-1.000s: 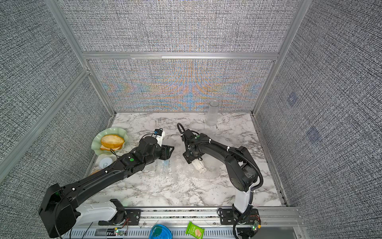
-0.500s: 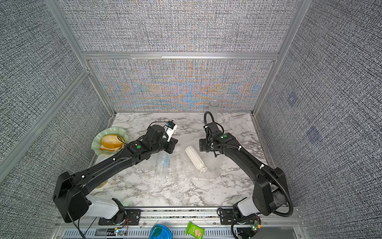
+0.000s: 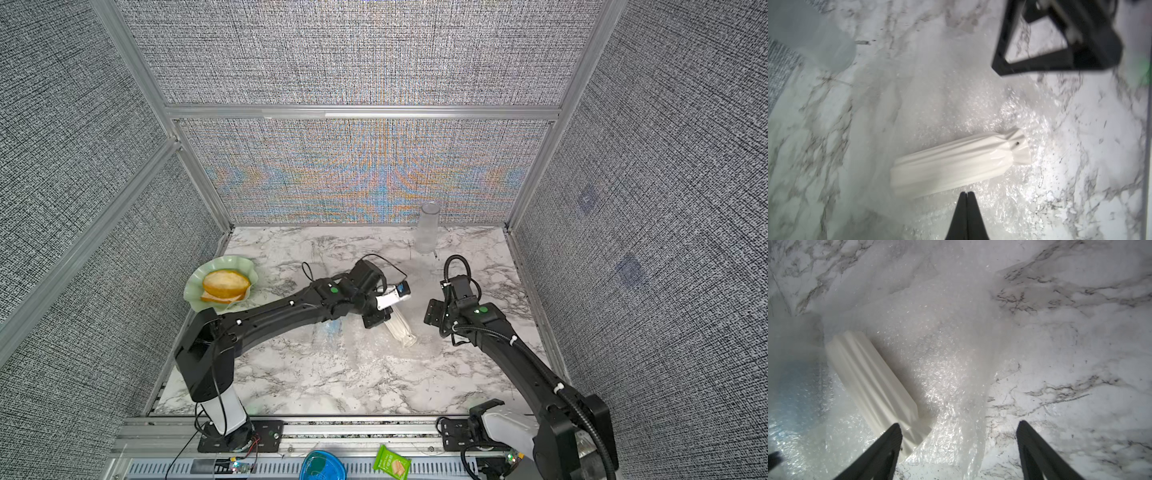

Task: Unwrap the vase from the bubble wrap
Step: Pick up the vase from the bubble wrap, then place the vase at the center of the board.

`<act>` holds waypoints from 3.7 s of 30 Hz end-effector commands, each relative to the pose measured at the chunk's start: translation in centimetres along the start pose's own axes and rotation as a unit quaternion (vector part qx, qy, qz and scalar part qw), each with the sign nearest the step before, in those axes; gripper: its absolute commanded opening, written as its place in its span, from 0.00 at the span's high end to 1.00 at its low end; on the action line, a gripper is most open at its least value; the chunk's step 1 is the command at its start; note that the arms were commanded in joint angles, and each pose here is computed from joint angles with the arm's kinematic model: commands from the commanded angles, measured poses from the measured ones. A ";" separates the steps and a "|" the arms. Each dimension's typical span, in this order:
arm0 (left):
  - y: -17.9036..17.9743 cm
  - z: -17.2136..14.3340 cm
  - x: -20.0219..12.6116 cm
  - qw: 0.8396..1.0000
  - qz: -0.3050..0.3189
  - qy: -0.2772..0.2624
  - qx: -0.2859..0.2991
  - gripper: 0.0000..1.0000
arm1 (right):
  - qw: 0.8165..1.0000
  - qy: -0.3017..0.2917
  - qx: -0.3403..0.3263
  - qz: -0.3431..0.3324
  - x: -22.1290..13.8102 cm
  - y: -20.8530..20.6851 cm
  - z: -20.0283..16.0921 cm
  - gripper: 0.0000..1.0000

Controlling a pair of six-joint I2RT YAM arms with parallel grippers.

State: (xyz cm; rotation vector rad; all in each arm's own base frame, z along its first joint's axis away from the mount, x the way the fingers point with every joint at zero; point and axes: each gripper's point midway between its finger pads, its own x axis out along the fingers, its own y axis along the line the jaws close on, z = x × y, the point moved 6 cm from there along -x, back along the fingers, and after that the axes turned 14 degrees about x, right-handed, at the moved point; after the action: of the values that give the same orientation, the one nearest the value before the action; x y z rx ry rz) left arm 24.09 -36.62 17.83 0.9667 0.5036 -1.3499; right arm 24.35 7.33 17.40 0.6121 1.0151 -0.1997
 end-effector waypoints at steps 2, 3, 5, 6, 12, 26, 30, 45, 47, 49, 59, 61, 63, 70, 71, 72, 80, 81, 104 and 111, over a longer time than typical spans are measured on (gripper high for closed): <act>-1.5 -0.2 1.6 0.985 -0.013 0.020 0.170 0.92 | 0.998 -0.011 0.057 0.023 -0.7 -1.0 0.3 0.18; -2.0 -0.4 2.0 0.979 -0.012 0.023 0.201 0.88 | 0.997 -0.013 0.065 0.032 -0.8 -1.2 0.5 0.17; -2.4 -0.5 2.5 0.969 -0.003 0.028 0.244 0.84 | 0.996 -0.011 0.078 0.044 -1.1 -1.7 0.6 0.18; -2.5 -0.6 2.7 0.965 0.000 0.029 0.259 0.80 | 0.995 -0.010 0.083 0.049 -1.2 -2.0 0.6 0.18; -2.6 -1.3 3.6 0.941 0.000 0.042 0.335 0.64 | 0.994 -0.004 0.091 0.061 -1.3 -2.6 0.8 0.17; -1.3 -2.6 4.8 0.900 0.062 0.094 0.420 0.45 | 0.994 -0.002 0.083 0.077 -1.3 -2.2 1.3 0.16; -1.1 -2.6 5.2 0.894 0.066 0.092 0.433 0.13 | 0.994 -0.003 0.081 0.077 -1.3 -2.3 1.3 0.15; 0.1 -3.5 8.0 0.897 0.015 0.100 0.430 0.25 | 0.993 -0.010 0.080 0.081 -1.5 -2.5 1.5 0.15; 0.0 -3.8 8.6 0.898 0.012 0.100 0.428 0.25 | 0.993 -0.012 0.080 0.083 -1.7 -2.5 1.6 0.15; 0.1 -3.9 9.3 0.897 0.015 0.106 0.429 0.28 | 0.993 -0.013 0.079 0.085 -1.8 -2.4 1.7 0.15; 1.4 -2.2 8.4 0.896 0.037 0.097 0.433 0.53 | 0.992 -0.029 0.076 0.096 -3.3 -1.9 2.3 0.15; 1.5 -1.8 7.8 0.897 0.041 0.093 0.430 0.56 | 0.992 -0.031 0.077 0.097 -3.5 -1.9 2.3 0.15; 1.8 -1.3 7.0 0.899 0.048 0.088 0.425 0.56 | 0.991 -0.035 0.078 0.100 -3.7 -1.9 2.4 0.15; 2.6 1.2 3.3 0.910 0.068 0.063 0.403 0.60 | 0.991 -0.042 0.081 0.102 -4.3 -1.7 2.6 0.15; 2.7 1.7 2.8 0.915 0.068 0.057 0.394 0.60 | 0.991 -0.044 0.082 0.101 -4.3 -1.8 2.7 0.15; 2.8 1.9 2.4 0.919 0.067 0.054 0.384 0.60 | 0.990 -0.046 0.082 0.102 -4.4 -1.7 2.7 0.16; 3.4 3.4 1.4 0.969 0.029 0.062 0.236 0.60 | 0.989 -0.064 0.085 0.099 -5.2 -1.6 3.3 0.16; 3.7 4.1 0.8 0.976 0.032 0.052 0.208 0.60 | 0.989 -0.065 0.086 0.100 -5.2 -1.6 3.3 0.16; 0.9 4.5 3.1 0.971 -0.169 -0.094 -0.139 0.62 | 0.949 -0.101 0.117 0.275 -4.7 0.4 3.0 0.16; 0.7 5.2 0.6 0.953 -0.208 -0.164 -0.145 0.62 | 0.899 -0.199 0.032 0.388 -8.6 1.7 3.2 0.15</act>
State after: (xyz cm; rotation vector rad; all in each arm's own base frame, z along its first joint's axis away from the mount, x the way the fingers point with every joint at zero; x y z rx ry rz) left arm 24.21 -40.71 18.05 0.4986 0.7477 -1.6151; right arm 22.82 5.44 23.27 0.9960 0.4762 0.2067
